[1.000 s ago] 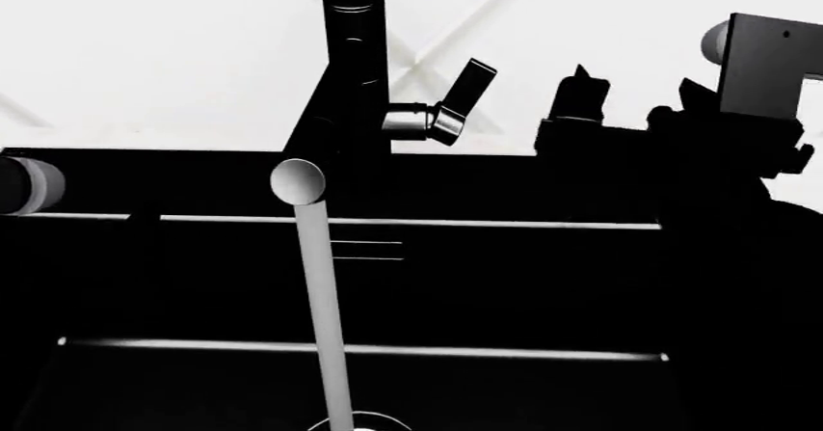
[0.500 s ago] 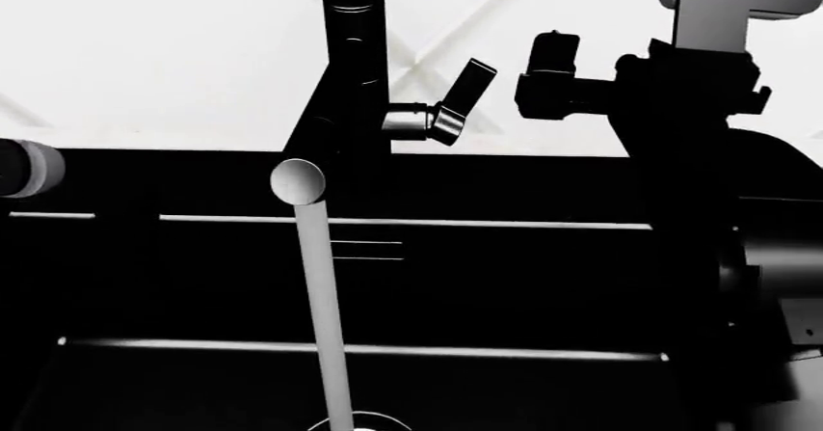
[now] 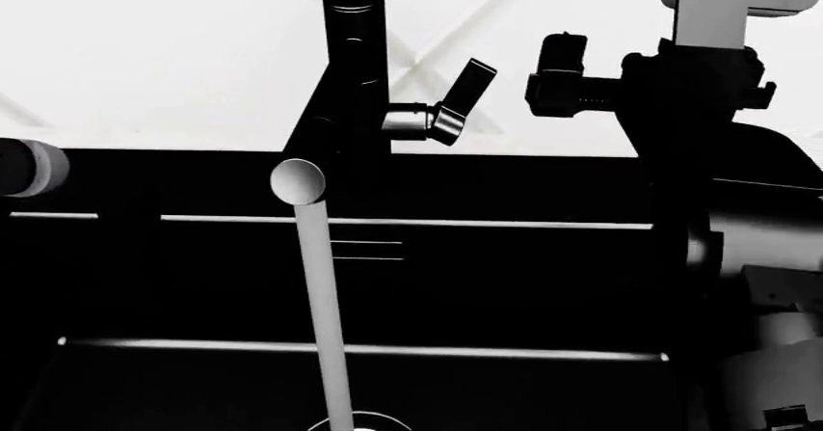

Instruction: Pick the broccolis and asparaguss from the sink and place them in one bowl. Place the onion in the other bowl. Then turn off the sink faucet.

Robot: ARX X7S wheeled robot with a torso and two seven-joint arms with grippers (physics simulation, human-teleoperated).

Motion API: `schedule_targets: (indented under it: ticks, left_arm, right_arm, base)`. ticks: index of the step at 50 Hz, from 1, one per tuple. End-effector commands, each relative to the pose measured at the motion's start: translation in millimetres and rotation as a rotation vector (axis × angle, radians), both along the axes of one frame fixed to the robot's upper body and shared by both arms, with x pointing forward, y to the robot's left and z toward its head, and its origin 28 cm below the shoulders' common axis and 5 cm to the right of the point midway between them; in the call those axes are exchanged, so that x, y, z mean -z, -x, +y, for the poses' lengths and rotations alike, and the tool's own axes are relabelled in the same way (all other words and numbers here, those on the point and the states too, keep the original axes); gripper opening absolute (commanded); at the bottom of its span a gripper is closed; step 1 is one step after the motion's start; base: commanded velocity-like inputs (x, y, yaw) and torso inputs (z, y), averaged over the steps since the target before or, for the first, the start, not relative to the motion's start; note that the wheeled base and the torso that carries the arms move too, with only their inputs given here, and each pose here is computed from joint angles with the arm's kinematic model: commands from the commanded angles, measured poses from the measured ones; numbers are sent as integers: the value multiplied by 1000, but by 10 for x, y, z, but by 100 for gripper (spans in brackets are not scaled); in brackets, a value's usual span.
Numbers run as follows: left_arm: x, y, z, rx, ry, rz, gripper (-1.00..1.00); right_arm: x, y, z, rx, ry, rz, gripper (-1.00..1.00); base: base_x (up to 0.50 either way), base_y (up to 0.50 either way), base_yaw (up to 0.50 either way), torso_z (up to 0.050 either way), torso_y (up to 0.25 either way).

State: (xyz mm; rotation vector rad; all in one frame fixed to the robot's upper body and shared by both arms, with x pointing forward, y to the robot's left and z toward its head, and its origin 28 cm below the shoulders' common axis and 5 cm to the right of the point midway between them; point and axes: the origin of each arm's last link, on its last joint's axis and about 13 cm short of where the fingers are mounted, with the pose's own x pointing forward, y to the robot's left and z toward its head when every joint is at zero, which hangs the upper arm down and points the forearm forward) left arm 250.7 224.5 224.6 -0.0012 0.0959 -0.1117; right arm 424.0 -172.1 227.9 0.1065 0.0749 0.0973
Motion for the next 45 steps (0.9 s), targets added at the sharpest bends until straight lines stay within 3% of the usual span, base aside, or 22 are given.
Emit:
schedule_targets:
  ticks: [1, 9, 17, 26, 34, 45]
  left_arm:
    - [-6, -4, 4, 2, -6, -1, 100]
    - [2, -39, 4, -9, -12, 3, 100]
    - [3, -102, -5, -11, -12, 3, 100]
    - [-141, -386, -28, -5, -2, -12, 100]
    - [-201, -542, -27, -14, -43, -19, 100]
    - [-290, -666, 8, -42, -34, -29, 100]
  right_arm:
    - [58, -59, 41, -29, 9, 19, 100]
    - [130, -57, 117, -61, -32, 51, 100]
    - [214, -51, 175, -74, -20, 75, 100]
    - [199, -54, 152, -56, -9, 61, 100]
    - [135, -66, 136, -40, -2, 34, 100]
    - [78, -75, 118, -21, 10, 9, 100]
  base:
    - [0, 0, 0, 0, 0]
    - [0, 0, 0, 0, 0]
    - [0, 0, 0, 0, 0]
    - [0, 0, 0, 0, 0]
    - [0, 0, 0, 0, 0]
    - [0, 0, 0, 0, 0]
